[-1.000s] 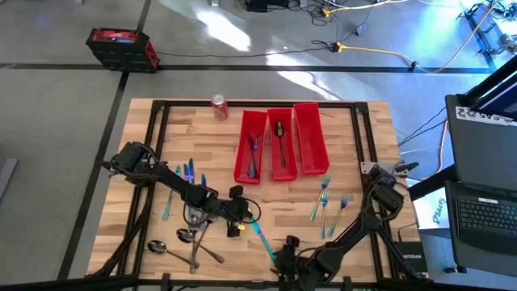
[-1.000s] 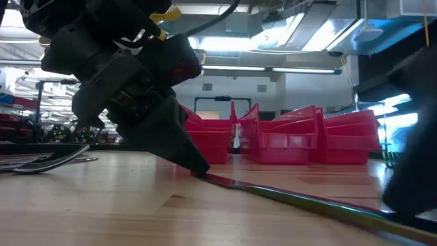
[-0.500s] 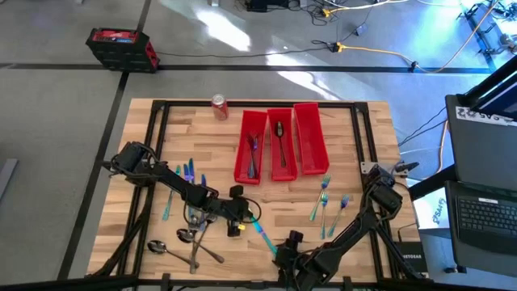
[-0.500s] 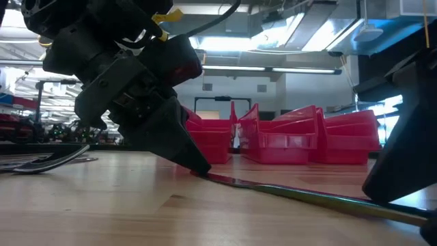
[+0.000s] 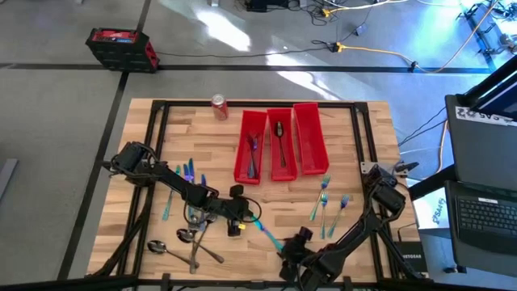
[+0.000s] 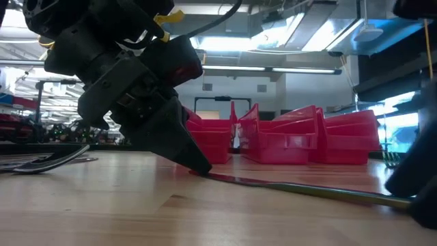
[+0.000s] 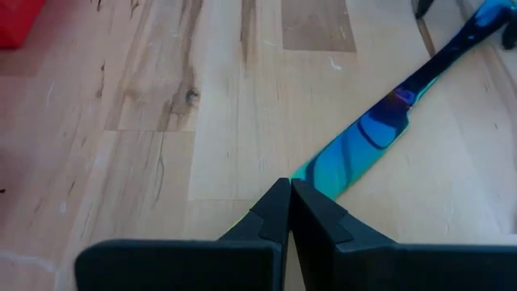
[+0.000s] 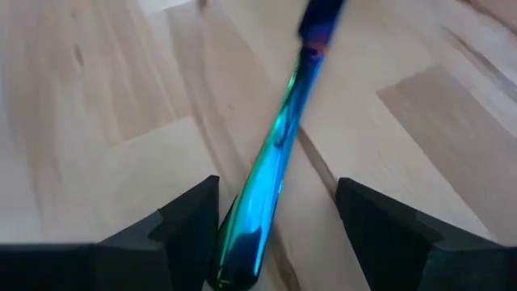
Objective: Sort silverware
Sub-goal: Put the purple table knife into the right red bin
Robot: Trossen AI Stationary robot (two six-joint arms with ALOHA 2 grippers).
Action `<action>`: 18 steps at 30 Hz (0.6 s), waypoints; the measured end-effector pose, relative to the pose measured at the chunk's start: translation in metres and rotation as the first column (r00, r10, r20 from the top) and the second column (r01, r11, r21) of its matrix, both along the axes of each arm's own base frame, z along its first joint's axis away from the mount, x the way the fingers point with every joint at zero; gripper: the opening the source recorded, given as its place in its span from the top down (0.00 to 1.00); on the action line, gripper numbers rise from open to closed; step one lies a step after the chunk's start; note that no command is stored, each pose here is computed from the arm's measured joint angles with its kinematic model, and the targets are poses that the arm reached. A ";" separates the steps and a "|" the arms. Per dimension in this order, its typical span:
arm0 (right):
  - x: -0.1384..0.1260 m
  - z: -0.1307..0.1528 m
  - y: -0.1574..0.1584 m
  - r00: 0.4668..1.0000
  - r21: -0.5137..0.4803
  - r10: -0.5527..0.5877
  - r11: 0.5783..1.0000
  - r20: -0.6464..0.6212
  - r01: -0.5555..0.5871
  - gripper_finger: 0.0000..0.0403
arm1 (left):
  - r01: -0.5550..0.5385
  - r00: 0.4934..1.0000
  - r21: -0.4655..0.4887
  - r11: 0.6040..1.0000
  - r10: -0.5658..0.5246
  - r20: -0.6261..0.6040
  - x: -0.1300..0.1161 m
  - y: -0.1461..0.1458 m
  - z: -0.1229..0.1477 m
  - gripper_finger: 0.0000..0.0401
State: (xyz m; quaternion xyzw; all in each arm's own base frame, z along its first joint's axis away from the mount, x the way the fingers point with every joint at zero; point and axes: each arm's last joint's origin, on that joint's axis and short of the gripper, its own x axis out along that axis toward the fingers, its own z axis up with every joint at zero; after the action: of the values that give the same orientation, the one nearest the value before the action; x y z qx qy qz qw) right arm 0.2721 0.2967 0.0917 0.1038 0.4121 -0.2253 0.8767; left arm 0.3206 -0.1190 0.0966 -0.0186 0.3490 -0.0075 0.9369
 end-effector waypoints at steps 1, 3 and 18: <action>-0.003 0.000 0.001 1.000 0.007 -0.012 1.000 0.003 0.012 0.42 | 0.000 1.000 0.000 1.000 0.000 0.000 0.000 0.000 0.000 1.00; -0.008 -0.001 0.004 0.999 0.011 -0.034 0.999 0.016 0.033 0.42 | 0.000 1.000 0.000 1.000 0.000 0.000 0.000 0.000 0.000 1.00; -0.035 -0.010 0.009 0.989 0.020 -0.121 0.993 0.088 0.120 0.42 | -0.004 1.000 -0.006 1.000 0.004 0.000 0.000 0.000 0.000 1.00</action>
State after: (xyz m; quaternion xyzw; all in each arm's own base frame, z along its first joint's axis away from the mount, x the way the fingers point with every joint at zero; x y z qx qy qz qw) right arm 0.2368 0.3052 0.0821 0.1447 0.3672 -0.2702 0.8782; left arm 0.3207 -0.1190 0.0967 -0.0222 0.3489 -0.0065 0.9369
